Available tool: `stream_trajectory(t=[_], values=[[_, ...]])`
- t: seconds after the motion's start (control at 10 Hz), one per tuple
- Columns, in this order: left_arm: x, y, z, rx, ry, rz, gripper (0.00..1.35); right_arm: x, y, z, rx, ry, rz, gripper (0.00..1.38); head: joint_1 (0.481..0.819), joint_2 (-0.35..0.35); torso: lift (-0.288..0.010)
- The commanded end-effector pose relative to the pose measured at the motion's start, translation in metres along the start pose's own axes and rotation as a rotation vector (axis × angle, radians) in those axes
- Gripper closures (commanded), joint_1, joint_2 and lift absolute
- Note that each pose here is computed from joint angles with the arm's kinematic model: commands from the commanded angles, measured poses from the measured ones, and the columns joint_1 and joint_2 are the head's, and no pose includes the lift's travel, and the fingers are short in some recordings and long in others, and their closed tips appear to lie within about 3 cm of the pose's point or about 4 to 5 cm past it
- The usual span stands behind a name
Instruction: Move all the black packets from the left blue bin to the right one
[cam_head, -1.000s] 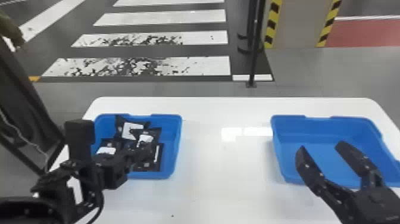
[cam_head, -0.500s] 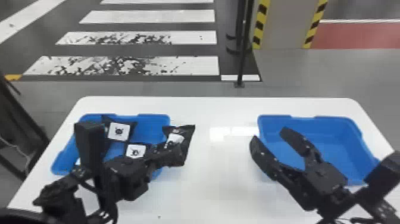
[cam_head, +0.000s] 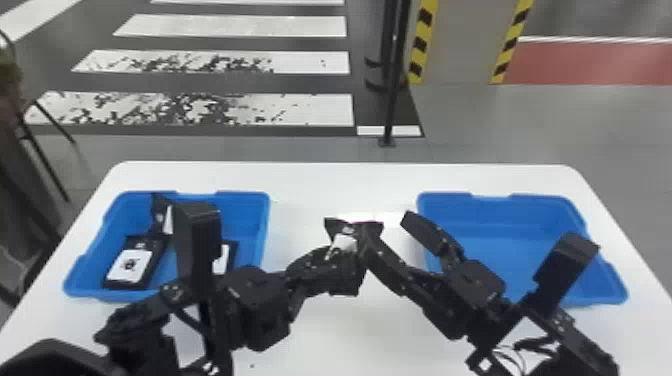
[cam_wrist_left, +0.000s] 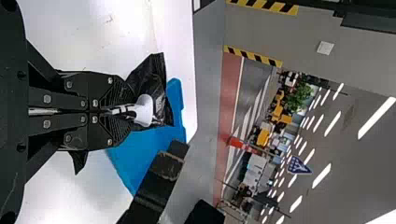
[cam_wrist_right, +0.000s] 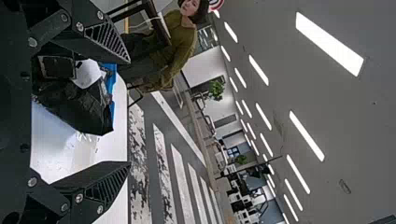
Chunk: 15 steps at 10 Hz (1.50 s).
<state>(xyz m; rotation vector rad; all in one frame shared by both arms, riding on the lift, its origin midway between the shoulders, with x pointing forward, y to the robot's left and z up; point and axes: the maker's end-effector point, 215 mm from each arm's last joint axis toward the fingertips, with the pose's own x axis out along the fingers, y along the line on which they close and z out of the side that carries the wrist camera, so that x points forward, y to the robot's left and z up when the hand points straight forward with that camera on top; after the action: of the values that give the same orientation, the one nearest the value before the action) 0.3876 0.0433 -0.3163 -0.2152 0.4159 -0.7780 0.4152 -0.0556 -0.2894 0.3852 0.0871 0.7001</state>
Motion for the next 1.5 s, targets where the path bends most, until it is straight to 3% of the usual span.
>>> stream_trajectory(t=[0.0, 0.2, 0.4, 0.5, 0.6, 0.8, 0.9, 1.1, 1.2, 1.4], values=[[0.005, -0.011, -0.001, -0.001, 0.005, -0.028, 1.2, 0.006, 0.003, -0.003, 0.015, 0.007, 0.017, 0.27, 0.695, -0.014, -0.14], [0.01, -0.022, 0.003, 0.0, -0.004, -0.058, 1.2, 0.013, 0.003, -0.013, 0.042, 0.019, 0.028, 0.31, 0.695, -0.025, -0.14], [0.012, -0.027, 0.004, 0.0, -0.007, -0.072, 1.2, 0.017, 0.001, -0.013, 0.063, 0.02, 0.034, 0.94, 0.695, -0.029, -0.14], [0.011, -0.027, 0.003, -0.002, -0.009, -0.071, 1.2, 0.016, 0.001, -0.014, 0.072, 0.02, 0.035, 1.17, 0.695, -0.033, -0.14], [0.011, -0.026, 0.003, -0.005, -0.008, -0.069, 1.2, 0.016, 0.001, -0.014, 0.076, 0.017, 0.035, 1.28, 0.695, -0.034, -0.14], [0.009, -0.021, 0.007, -0.003, -0.023, -0.059, 1.2, 0.014, 0.008, -0.023, 0.111, 0.045, 0.057, 1.28, 0.695, -0.03, -0.14], [0.008, -0.018, 0.008, -0.007, -0.037, -0.051, 1.12, 0.015, 0.01, -0.022, 0.125, 0.038, 0.066, 1.28, 0.695, -0.021, -0.14], [0.003, -0.004, -0.005, -0.062, -0.039, -0.023, 0.21, 0.019, 0.002, -0.012, 0.125, 0.018, 0.063, 1.28, 0.695, -0.009, -0.14], [-0.003, 0.006, -0.009, -0.075, -0.036, 0.0, 0.07, 0.021, -0.015, -0.002, 0.105, 0.003, 0.043, 1.28, 0.695, -0.004, -0.14], [-0.016, 0.024, -0.01, -0.09, -0.049, 0.049, 0.17, 0.025, -0.069, 0.011, 0.038, 0.008, -0.022, 1.28, 0.695, -0.007, -0.14]])
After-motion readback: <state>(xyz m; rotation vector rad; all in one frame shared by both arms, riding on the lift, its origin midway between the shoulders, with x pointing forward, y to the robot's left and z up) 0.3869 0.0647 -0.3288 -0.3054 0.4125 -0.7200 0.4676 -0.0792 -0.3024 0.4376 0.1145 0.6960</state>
